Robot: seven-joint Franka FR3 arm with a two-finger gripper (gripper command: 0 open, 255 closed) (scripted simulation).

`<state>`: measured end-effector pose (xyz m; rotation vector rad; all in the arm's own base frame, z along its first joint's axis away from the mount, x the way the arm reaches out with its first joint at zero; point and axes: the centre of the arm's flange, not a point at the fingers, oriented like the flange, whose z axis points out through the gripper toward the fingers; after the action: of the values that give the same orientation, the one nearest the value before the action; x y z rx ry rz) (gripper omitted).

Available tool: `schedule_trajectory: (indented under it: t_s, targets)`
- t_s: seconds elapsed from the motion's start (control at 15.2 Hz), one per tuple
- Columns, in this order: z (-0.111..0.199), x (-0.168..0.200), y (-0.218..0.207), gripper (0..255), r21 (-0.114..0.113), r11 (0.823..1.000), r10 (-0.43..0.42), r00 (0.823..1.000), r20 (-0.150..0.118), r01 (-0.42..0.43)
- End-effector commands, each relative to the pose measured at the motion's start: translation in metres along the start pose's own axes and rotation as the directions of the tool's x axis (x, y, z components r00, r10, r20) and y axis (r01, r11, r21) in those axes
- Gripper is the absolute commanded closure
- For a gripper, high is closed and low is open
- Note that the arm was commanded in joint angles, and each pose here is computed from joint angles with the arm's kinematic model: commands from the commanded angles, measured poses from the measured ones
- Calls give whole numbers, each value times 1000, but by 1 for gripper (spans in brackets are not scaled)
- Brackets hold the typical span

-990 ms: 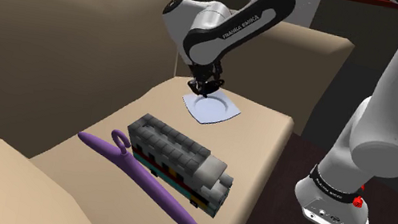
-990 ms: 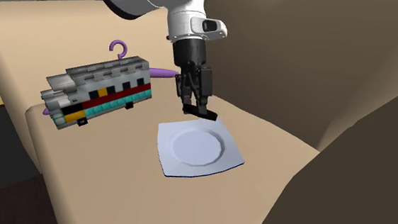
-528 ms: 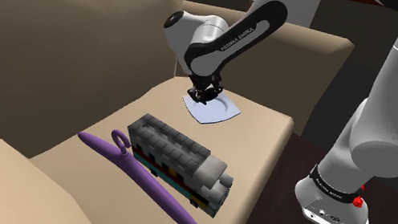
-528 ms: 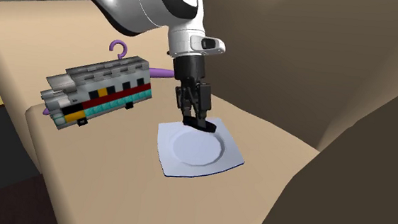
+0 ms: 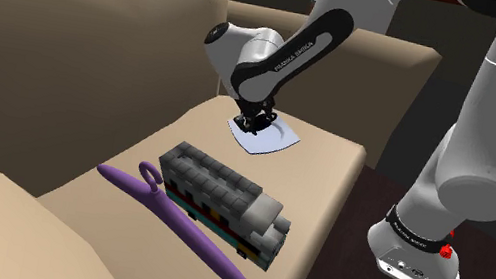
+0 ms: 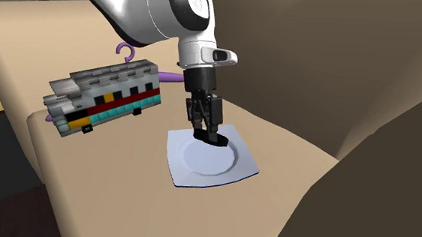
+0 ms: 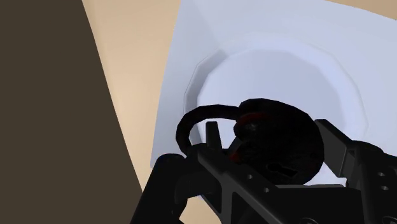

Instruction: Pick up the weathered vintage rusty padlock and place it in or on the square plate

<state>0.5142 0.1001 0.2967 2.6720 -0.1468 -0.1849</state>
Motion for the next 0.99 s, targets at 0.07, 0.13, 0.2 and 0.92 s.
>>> schedule_trajectory:
  t_s: [0.07, 0.13, 0.2, 0.92]
  targets:
    - [0, 0, 0, 255, 0, 1000, 0, 1000, 0, 0]
    - [0, 0, 0, 0, 0, 1000, 0, 1000, 0, 0]
    - [0, 0, 0, 0, 0, 1000, 0, 1000, 0, 0]
    - [-50, 0, 0, 0, 0, 1000, 0, 1000, 0, 0]
